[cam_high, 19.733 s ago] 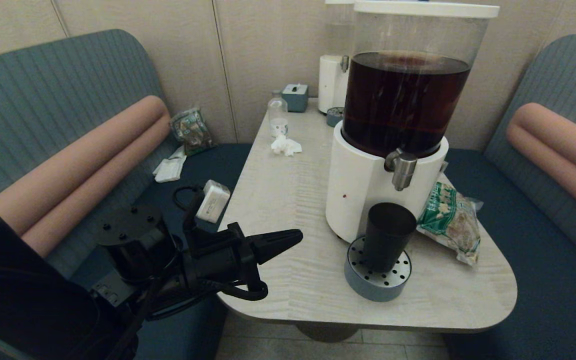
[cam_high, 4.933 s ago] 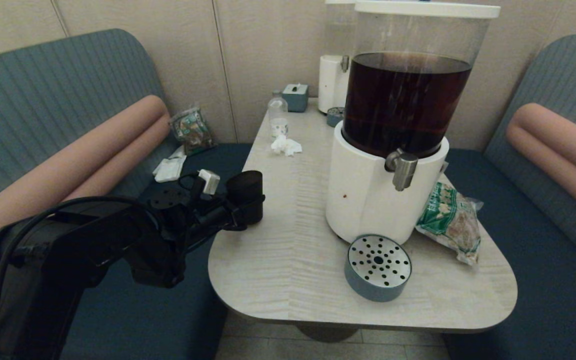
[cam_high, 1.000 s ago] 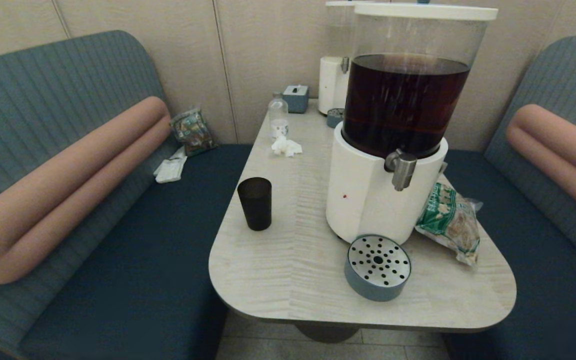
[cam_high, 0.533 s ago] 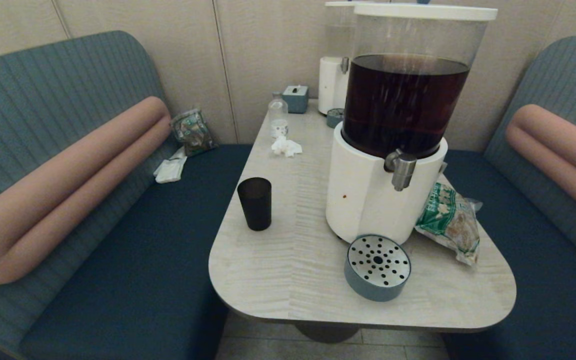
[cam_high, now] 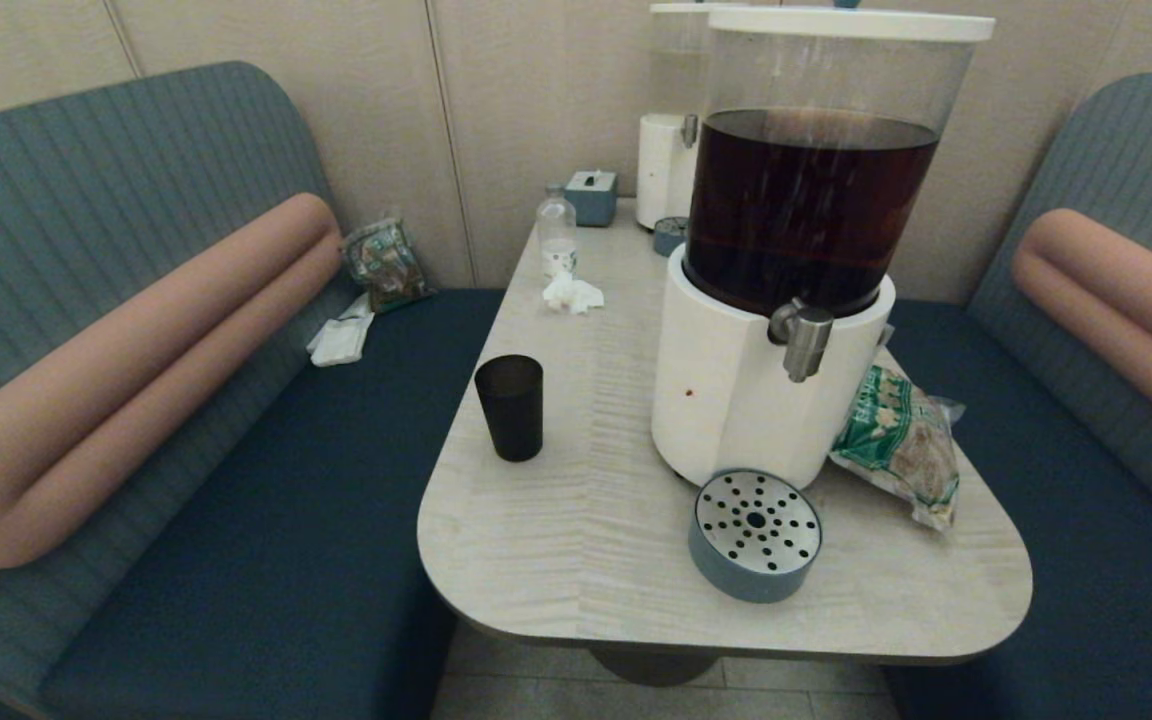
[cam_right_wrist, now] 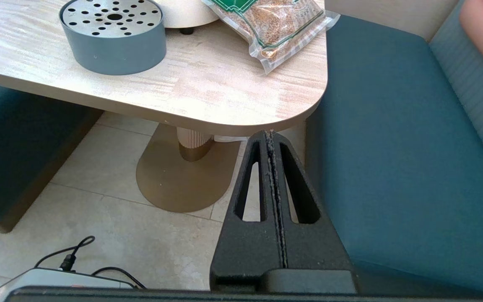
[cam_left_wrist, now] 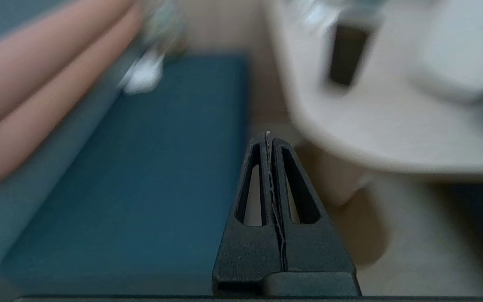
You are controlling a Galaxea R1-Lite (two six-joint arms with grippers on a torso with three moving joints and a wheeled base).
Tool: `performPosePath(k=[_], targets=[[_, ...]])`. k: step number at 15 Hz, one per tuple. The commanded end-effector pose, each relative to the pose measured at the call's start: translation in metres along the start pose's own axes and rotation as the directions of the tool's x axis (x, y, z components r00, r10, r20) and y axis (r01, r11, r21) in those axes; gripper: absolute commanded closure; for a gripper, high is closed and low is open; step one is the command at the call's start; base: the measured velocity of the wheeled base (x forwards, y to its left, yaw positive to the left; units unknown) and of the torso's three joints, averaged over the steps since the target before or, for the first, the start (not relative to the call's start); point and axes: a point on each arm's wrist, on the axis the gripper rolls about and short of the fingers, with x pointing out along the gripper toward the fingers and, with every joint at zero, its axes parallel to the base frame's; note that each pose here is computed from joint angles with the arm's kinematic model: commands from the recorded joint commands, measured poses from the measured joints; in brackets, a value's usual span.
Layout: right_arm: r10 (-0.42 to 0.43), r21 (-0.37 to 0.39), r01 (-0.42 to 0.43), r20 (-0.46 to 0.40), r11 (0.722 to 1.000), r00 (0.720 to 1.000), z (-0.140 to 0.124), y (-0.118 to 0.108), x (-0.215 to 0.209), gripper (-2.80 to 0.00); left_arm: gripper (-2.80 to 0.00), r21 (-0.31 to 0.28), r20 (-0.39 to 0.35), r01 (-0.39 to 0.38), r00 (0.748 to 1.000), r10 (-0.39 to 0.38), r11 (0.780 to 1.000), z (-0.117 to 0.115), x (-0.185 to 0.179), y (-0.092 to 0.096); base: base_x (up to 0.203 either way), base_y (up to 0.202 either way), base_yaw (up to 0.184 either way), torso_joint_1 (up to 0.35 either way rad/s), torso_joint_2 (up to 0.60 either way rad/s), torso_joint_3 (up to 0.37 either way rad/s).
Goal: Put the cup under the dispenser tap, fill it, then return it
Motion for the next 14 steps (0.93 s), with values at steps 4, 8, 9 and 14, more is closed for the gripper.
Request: performPosePath(k=[4,8,9,14], targets=[[0.000,-0.001,0.000,0.003,1.000,1.000,0.0000,0.0000,-0.0001,0.00,0.00,0.008,-0.122,-0.038,0.992,0.038,0.999,-0.0126,-0.0010,0.0010,0.000,0.000,0.000,0.000,0.00,0.000],[0.001,-0.007,-0.001,0.003,1.000,1.000,0.0000,0.0000,-0.0001,0.00,0.00,-0.001,-0.107,-0.044,0.993,0.044,0.999,-0.0124,-0.0006,0.0011,0.000,0.000,0.000,0.000,0.00,0.000],[0.000,-0.013,0.000,0.004,1.000,1.000,0.0002,0.0000,-0.0001,0.00,0.00,-0.011,-0.107,-0.047,0.993,0.045,0.999,-0.0124,-0.0006,0.0012,0.000,0.000,0.000,0.000,0.00,0.000],[-0.008,0.024,0.008,0.002,1.000,1.000,0.0000,-0.0002,-0.0001,0.00,0.00,-0.012,-0.107,-0.047,0.993,0.045,0.999,-0.0127,-0.0005,0.0012,0.000,0.000,0.000,0.000,0.00,0.000]])
